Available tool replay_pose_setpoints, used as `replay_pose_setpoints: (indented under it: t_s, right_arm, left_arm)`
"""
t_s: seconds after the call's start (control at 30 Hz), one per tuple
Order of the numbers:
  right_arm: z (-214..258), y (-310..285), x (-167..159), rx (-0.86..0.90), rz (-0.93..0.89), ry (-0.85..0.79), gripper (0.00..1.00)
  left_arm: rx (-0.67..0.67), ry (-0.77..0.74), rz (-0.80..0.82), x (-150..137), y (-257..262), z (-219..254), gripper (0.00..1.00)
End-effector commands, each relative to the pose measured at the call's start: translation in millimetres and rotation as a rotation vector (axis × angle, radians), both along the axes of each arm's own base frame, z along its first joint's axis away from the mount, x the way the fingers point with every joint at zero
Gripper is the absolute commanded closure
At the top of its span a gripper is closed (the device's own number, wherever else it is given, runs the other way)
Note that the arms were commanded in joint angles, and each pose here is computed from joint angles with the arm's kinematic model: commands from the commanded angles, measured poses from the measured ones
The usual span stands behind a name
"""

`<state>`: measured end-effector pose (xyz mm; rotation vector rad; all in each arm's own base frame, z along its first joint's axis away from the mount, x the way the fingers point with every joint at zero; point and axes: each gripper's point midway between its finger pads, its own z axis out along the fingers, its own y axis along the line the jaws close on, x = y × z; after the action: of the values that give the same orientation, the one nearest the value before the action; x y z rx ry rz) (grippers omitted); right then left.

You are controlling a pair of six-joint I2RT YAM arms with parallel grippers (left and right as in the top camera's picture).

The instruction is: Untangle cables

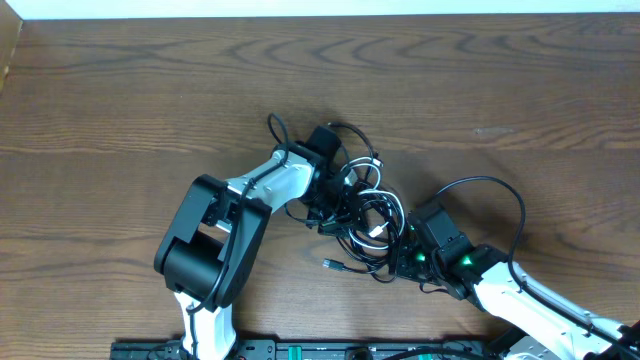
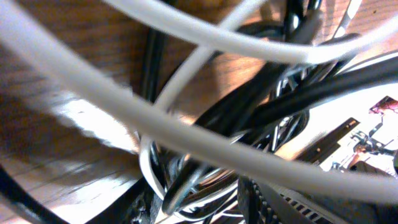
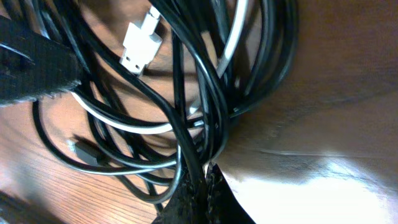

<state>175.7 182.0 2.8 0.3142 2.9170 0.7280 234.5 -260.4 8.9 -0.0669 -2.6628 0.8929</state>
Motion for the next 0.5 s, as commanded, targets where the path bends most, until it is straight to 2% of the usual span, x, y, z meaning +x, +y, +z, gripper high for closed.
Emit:
replay_pose_setpoints:
  t_s: [0.0, 0.1, 0.27, 0.33, 0.47]
  right_arm:
    - [-9.3, -15.8, -4.1, -0.081, -0.067, 0.03, 0.99]
    - [-15.8, -32.3, -7.9, -0.159, -0.126, 0.054, 0.99]
    - [-22.6, -55.2, -17.3, -0.264, -0.163, 0.089, 0.99]
    - [-25.5, -69.2, -24.7, -0.319, -0.19, 0.124, 0.99]
    - [-27.5, -87.1, -29.9, -0.372, -0.264, 0.167, 0.99]
  left_arm:
    - [0.165, -0.054, 0.001, 2.9, 18.6, -26.1, 0.59]
    - [0.316, -0.116, 0.022, 10.8, 35.4, -38.6, 0.92]
    - [0.581, -0.228, 0.037, 24.4, 75.5, -50.2, 0.92]
    - [0.741, -0.235, 0.086, 26.2, 106.5, -49.9, 0.92]
    - [0.97, -0.224, 0.142, 24.6, 158.0, -41.4, 0.93]
